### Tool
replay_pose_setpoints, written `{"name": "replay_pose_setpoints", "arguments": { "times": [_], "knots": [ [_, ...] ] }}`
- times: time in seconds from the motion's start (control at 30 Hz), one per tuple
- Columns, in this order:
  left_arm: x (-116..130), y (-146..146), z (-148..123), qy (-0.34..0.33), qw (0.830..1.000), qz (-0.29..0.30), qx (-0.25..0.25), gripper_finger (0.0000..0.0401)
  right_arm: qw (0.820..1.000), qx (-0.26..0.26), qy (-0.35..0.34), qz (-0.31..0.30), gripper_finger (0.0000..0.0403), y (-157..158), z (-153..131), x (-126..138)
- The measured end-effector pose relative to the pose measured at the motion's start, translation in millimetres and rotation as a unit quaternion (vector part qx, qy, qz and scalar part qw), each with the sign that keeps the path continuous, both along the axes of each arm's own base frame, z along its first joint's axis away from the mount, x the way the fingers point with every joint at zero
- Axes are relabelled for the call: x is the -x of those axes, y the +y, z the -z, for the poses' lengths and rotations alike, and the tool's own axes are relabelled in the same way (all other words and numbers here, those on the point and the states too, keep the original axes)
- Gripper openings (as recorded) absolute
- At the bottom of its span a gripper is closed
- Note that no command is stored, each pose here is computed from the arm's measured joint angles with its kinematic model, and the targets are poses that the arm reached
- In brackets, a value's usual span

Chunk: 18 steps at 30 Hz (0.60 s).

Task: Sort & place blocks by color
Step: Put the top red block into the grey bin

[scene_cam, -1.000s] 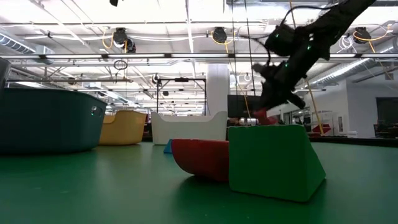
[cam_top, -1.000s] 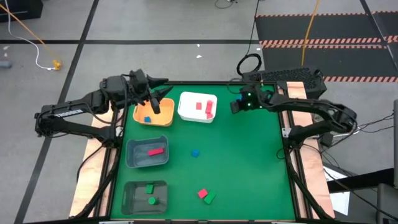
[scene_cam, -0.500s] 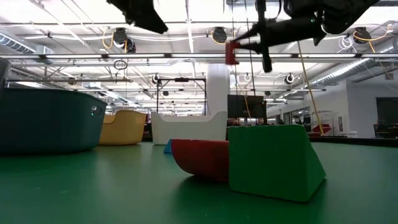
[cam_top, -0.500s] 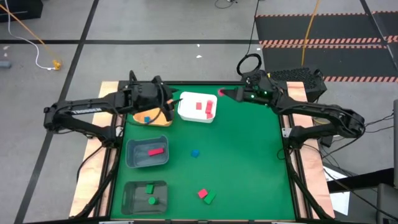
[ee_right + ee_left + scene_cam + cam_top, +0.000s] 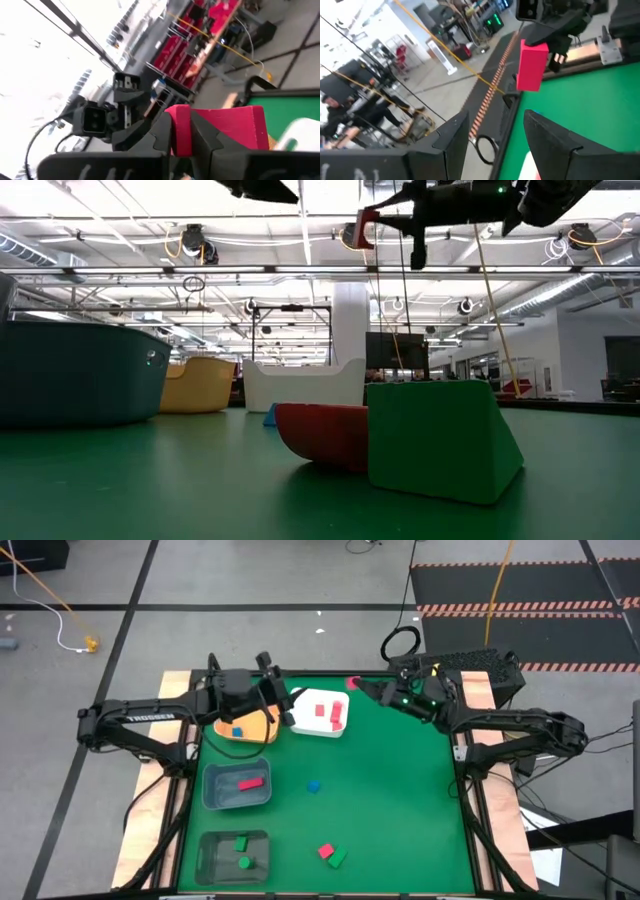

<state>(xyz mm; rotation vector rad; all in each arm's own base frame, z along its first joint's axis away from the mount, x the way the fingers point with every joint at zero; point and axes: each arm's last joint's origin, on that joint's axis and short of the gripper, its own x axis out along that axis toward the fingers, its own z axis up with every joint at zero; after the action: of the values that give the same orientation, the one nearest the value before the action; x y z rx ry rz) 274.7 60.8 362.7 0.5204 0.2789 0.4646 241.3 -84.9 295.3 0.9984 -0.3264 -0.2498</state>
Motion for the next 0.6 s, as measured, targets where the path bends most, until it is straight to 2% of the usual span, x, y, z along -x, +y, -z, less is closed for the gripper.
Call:
{"name": "replay_pose_setpoints", "arguments": {
  "times": [0.2,0.5,0.6],
  "knots": [
    [-10.1,-1.7,-0.2,-0.032,0.999,0.026,-0.001,0.0194,0.999,0.011,-0.038,0.012,0.0021,5.8,-9.0,-3.2],
    [-21.2,-3.3,-0.8,-0.062,0.997,0.044,-0.022,0.0233,0.998,0.054,-0.044,0.000,0.0021,4.5,-31.3,-33.3],
    [-21.0,-4.7,-3.2,-0.068,0.996,0.047,-0.033,0.0242,0.997,0.056,-0.045,-0.024,0.0021,2.6,-35.0,-43.8]
  ]
}}
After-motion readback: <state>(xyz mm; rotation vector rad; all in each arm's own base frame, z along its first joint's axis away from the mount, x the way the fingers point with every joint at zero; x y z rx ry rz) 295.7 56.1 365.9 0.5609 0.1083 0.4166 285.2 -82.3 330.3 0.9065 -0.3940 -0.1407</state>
